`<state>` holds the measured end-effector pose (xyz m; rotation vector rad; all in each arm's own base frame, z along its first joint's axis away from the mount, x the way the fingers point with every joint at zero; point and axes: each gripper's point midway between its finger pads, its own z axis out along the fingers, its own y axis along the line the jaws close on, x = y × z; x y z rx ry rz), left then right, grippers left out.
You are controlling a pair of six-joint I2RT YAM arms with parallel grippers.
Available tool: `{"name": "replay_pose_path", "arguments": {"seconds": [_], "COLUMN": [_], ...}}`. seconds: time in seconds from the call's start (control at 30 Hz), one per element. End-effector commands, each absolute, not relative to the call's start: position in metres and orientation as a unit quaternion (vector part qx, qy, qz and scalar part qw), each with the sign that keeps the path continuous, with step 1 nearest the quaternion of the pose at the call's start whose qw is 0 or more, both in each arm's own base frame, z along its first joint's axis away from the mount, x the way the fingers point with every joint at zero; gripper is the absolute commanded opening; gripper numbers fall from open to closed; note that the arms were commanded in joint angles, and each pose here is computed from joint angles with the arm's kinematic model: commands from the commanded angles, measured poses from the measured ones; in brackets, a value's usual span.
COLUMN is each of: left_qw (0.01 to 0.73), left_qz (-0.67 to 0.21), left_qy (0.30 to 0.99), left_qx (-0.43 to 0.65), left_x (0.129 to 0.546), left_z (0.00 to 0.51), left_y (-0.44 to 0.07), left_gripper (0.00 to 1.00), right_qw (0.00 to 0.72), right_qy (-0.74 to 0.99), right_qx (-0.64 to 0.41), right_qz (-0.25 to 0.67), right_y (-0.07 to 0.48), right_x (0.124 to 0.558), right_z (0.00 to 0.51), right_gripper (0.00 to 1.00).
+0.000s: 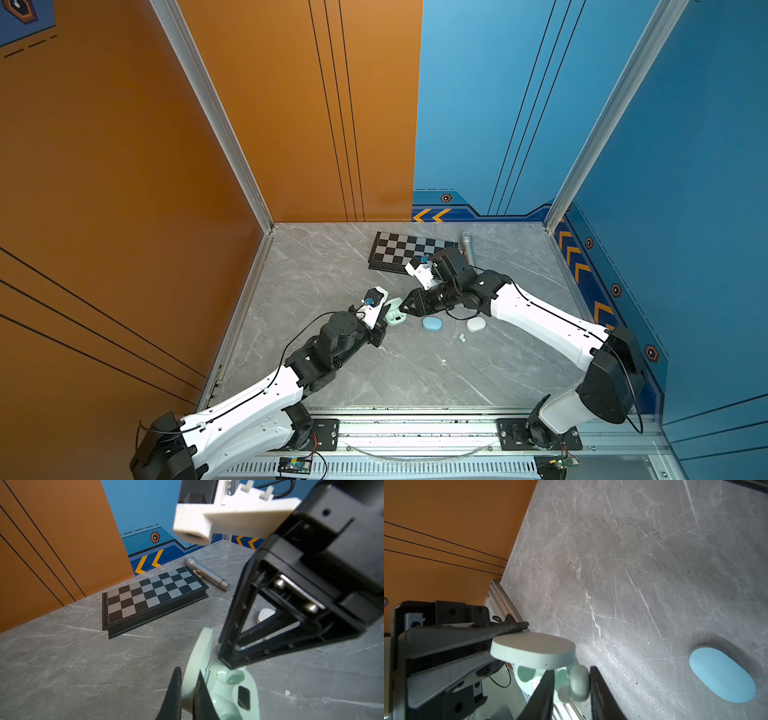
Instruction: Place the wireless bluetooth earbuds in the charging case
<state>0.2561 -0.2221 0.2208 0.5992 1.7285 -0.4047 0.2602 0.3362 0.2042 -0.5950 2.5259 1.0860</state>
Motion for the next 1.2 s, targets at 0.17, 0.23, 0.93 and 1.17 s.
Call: {"name": "replay_pose_path", "arguments": {"seconds": [0.17,0.23,0.93,1.17], "left_qw": [0.603,0.603,0.603,0.605], "left_qz": [-0.176,-0.175,-0.177,-0.177], "left_qy": [0.738,0.738,0.738,0.738], "left_qx": [0.248,0.247,0.244,0.241], "left_x": [0.257,0.258,0.258,0.259], "left_z": [0.226,0.226,0.227,0.228], "left_y": [-0.221,-0.220,-0.219,-0.218], "left_gripper": [0.00,0.00,0.00,0.00], "right_qw": [0.171,0.172,0.181,0.176], "right_qy": [0.875,0.874,0.872,0.873], "right_qx": [-0.222,-0.221,-0.220,-0.220], "right_qz": [0.396,0.396,0.398,0.398], "right_y": [0.343,0.343,0.343,0.342], "right_x": [0.254,0.254,0.255,0.252], "right_z": [0.221,0.223,0.231,0.229], "right_gripper": [0.32,0.32,0.35,0.30]}}
